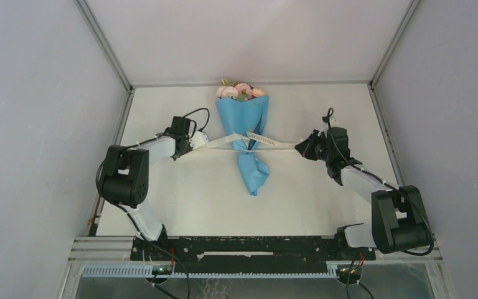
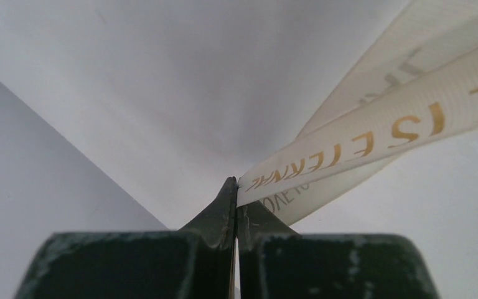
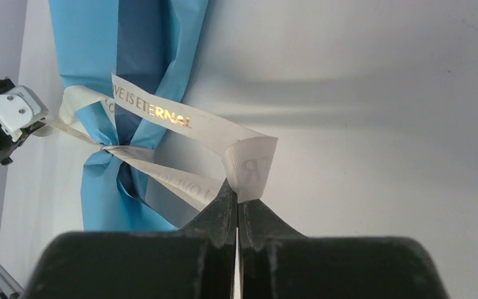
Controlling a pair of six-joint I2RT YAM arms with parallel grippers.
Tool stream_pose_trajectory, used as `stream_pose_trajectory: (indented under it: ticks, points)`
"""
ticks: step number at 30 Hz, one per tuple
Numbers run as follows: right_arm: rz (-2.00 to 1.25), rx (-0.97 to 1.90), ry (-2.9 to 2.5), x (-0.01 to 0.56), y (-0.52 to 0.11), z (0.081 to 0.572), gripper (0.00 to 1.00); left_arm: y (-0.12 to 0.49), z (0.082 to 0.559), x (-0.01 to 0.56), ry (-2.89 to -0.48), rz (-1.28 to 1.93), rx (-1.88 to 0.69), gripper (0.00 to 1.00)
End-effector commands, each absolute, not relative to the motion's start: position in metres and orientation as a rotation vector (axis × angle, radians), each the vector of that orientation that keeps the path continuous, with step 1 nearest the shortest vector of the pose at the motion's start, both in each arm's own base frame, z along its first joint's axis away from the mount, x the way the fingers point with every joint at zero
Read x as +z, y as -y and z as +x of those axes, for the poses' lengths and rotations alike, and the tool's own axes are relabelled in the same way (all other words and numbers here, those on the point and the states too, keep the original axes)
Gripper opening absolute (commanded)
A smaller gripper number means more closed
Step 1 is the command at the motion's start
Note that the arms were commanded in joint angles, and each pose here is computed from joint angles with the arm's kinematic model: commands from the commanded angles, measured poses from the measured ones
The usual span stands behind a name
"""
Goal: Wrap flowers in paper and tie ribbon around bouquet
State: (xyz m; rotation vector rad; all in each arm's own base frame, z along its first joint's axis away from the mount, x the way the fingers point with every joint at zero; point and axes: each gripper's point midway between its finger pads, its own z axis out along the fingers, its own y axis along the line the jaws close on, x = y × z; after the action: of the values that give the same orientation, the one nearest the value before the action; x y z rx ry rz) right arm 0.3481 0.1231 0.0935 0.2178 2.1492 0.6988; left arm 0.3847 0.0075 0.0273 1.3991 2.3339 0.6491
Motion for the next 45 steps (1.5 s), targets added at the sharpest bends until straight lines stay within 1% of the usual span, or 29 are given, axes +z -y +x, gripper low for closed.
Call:
stream_pose_trajectory:
  ticks: [1,3,6,8,10,11,13,14,15,17,18,19,20,22,23,24,26,28,31,33,35,36,37,38,39,40,41,43,45]
  points:
    - [0.316,0.55,-2.076,0.1,-0.083,0.369,0.0,-0.074,0.378,0.056,-2.407,1.261,0.931,0.0]
    - [0.307,0.558,-2.079,0.1,-0.086,0.368,0.0,-0.083,0.377,0.056,-2.419,1.241,0.95,0.0]
    - [0.072,0.59,-2.091,0.109,-0.133,0.358,0.0,-0.084,0.372,0.054,-2.44,1.253,0.936,0.0]
    - [-0.039,0.627,-2.141,0.111,-0.165,0.346,0.0,-0.073,0.367,0.053,-2.459,1.28,0.835,0.0]
    - [-0.09,0.715,-2.172,0.112,-0.19,0.331,0.0,-0.053,0.354,0.05,-2.505,1.361,0.647,0.0]
    - [-0.108,0.738,-2.194,0.111,-0.199,0.324,0.0,-0.038,0.345,0.049,-2.517,1.418,0.529,0.08]
    - [-0.169,0.766,-2.26,0.103,-0.218,0.305,0.0,-0.011,0.312,0.048,-2.548,1.582,0.288,0.39]
    - [-0.205,0.773,-2.29,0.099,-0.226,0.296,0.0,0.004,0.301,0.052,-2.53,1.646,0.187,0.49]
    - [-0.241,0.779,-2.344,0.091,-0.232,0.283,0.0,0.017,0.29,0.058,-2.51,1.7,0.103,0.58]
    - [-0.29,0.795,-2.413,0.082,-0.242,0.265,0.0,0.051,0.282,0.082,-2.416,1.753,-0.114,0.69]
    - [-0.309,0.808,-2.432,0.079,-0.246,0.259,0.01,0.066,0.282,0.096,-2.373,1.755,-0.22,0.75]
    - [-0.321,0.828,-2.454,0.076,-0.249,0.252,0.03,0.081,0.285,0.11,-2.329,1.735,-0.321,0.77]
    - [-0.329,0.852,-2.488,0.072,-0.251,0.245,0.08,0.094,0.292,0.123,-2.292,1.702,-0.388,0.83]
    - [-0.333,0.872,-2.591,0.066,-0.251,0.231,0.26,0.115,0.312,0.139,-2.251,1.614,-0.468,0.9]
    - [-0.32,0.843,-2.667,0.062,-0.247,0.225,0.36,0.123,0.325,0.145,-2.239,1.57,-0.48,0.97]
    - [-0.292,0.76,-2.747,0.055,-0.237,0.221,0.43,0.13,0.343,0.147,-2.251,1.487,-0.469,0.99]
    - [-0.276,0.574,-2.826,0.058,-0.215,0.219,0.54,0.143,0.377,0.147,-2.281,1.331,-0.424,1.0]
    - [-0.268,0.377,-2.789,0.071,-0.192,0.229,0.6,0.158,0.386,0.143,-2.286,1.312,-0.461,0.96]
    - [-0.277,0.174,-2.643,0.099,-0.169,0.258,0.66,0.175,0.385,0.142,-2.258,1.367,-0.501,0.95]
    - [-0.28,0.011,-2.569,0.111,-0.154,0.281,0.75,0.178,0.378,0.143,-2.224,1.442,-0.488,0.96]
    - [-0.28,-0.151,-2.513,0.128,-0.145,0.307,0.77,0.165,0.371,0.143,-2.211,1.537,-0.375,0.98]
    - [-0.293,-0.177,-2.49,0.133,-0.147,0.318,0.77,0.153,0.367,0.143,-2.213,1.595,-0.281,0.98]
    - [-0.337,-0.125,-2.467,0.135,-0.159,0.328,0.76,0.138,0.363,0.148,-2.209,1.642,-0.171,0.98]
    - [-0.411,0.019,-2.432,0.137,-0.182,0.335,0.75,0.125,0.357,0.149,-2.221,1.677,-0.112,0.98]
    - [-0.524,0.291,-2.372,0.143,-0.223,0.336,0.73,0.112,0.348,0.152,-2.234,1.717,-0.087,0.98]
    - [-0.636,0.487,-2.298,0.149,-0.253,0.333,0.72,0.101,0.336,0.154,-2.263,1.754,-0.092,0.98]
    - [-0.722,0.608,-2.234,0.152,-0.275,0.331,0.71,0.091,0.329,0.158,-2.293,1.766,-0.089,0.98]
    - [-0.778,0.704,-2.157,0.154,-0.298,0.336,0.71,0.065,0.324,0.158,-2.373,1.754,0.028,0.98]
    - [-0.781,0.75,-2.115,0.15,-0.306,0.348,0.71,0.031,0.326,0.155,-2.457,1.714,0.254,0.98]
